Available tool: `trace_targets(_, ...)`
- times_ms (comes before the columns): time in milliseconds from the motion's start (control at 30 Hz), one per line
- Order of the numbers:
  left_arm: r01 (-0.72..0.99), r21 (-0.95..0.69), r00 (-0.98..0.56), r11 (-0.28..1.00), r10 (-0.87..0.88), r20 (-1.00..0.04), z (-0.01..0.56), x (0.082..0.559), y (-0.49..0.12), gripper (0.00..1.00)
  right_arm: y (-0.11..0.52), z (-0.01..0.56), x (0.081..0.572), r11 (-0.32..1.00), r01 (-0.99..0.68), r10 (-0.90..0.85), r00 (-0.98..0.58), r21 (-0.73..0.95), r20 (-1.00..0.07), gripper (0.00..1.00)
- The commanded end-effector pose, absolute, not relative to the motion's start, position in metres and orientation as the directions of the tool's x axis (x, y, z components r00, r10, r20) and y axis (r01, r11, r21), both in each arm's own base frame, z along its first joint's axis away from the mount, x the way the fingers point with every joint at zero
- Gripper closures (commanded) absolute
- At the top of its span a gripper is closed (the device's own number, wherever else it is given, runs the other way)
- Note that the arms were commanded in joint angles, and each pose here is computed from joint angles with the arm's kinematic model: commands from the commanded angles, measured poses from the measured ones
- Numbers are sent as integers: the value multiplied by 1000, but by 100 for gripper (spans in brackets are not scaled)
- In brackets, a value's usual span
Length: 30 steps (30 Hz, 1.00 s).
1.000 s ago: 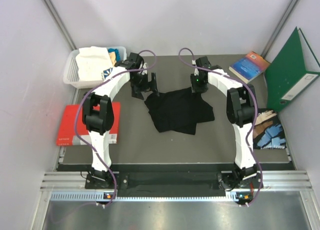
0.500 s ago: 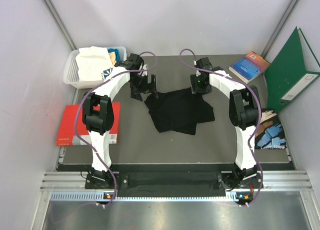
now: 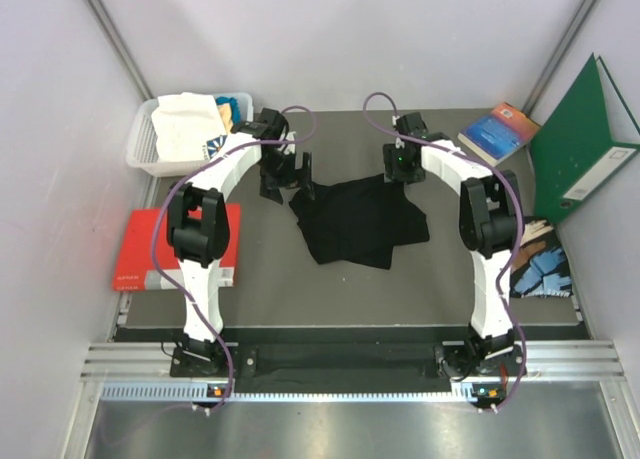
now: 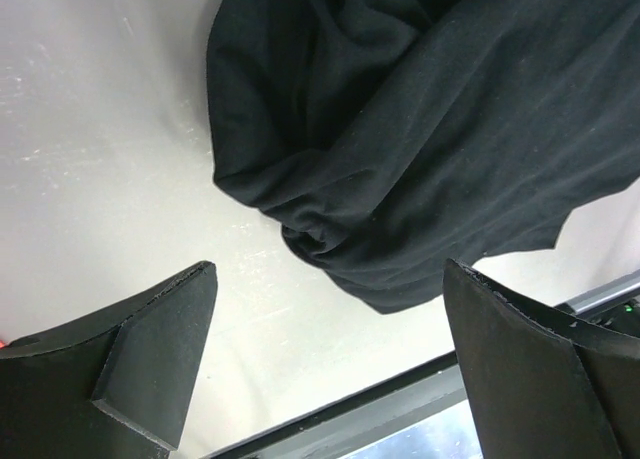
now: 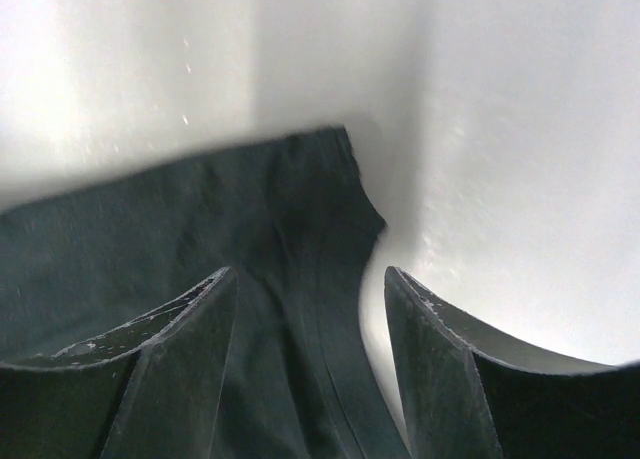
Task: Fold and stack the t-shirts
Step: Flatten the tshirt out
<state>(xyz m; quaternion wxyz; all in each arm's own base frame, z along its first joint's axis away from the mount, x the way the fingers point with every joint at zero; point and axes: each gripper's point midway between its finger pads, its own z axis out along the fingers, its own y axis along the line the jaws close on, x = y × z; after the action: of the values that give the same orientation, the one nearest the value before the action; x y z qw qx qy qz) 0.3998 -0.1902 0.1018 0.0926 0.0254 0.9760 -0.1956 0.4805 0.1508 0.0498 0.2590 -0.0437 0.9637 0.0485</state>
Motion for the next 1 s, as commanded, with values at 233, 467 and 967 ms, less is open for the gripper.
trace_targets(233, 110, -330, -978, 938, 42, -205, 106, 403, -184, 1, 202, 30, 511, 967, -162, -33, -845, 196, -534, 58)
trace_targets(467, 103, -306, -976, 947, 37, -216, 104, 407, -180, 2, 223, 137, 518, 958, -248, -82, -722, 146, -687, 100)
trace_targets(967, -95, -336, -896, 937, -227, -381, 137, 466, -109, 1, 110, 509, 451, 979, 189, -79, -2, -78, -997, 100)
